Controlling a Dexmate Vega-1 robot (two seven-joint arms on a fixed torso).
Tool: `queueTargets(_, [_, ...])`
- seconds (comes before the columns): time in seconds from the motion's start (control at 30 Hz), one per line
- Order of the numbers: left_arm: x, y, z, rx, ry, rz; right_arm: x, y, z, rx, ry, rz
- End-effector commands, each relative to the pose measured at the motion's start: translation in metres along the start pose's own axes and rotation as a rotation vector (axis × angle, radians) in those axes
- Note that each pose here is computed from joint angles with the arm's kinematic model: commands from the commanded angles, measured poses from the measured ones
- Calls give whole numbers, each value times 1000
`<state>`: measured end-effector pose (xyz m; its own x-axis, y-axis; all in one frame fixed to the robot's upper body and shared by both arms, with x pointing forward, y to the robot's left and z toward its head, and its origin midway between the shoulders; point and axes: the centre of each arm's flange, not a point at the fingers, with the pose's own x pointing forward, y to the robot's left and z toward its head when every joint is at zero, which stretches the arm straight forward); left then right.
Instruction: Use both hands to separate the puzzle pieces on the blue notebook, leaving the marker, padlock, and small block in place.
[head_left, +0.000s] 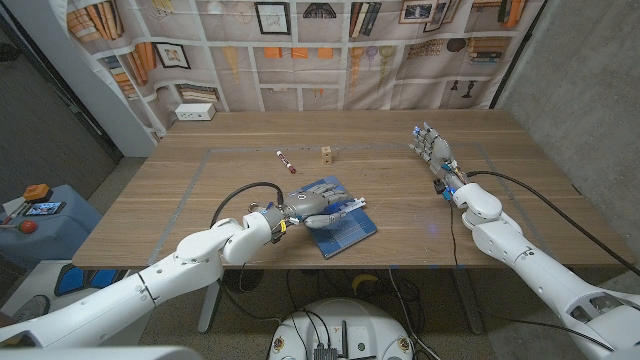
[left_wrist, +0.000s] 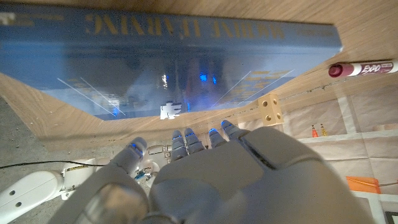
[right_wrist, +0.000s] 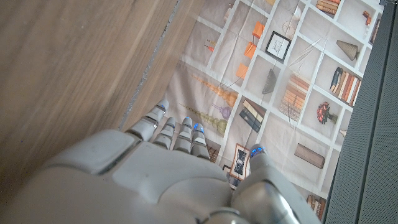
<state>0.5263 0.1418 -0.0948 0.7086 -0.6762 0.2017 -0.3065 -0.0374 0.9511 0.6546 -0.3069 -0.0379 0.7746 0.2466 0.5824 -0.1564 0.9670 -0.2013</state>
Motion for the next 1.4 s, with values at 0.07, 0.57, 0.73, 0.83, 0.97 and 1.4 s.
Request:
queueTargets(0.07, [4,-4,5,27,6,-21,-1,-4,0,1,-1,0])
queueTargets(0.57, [2,-6,7,39,11,-43,1,-7,-2,3,1,2])
queueTargets(0.73, [1,-6,6,38,14,-52,2,-7,-2,4,1,2])
queueTargets(0.83, [1,-6,6,36,12,-56,3,-7,-2,4,-1,2])
queueTargets(0.97, [1,-6,6,41,4,-67,3,-7,-3,5,-1,-1])
queueTargets(1.4, [0,-7,5,50,-4,-87,3,-7,-2,4,-4,0])
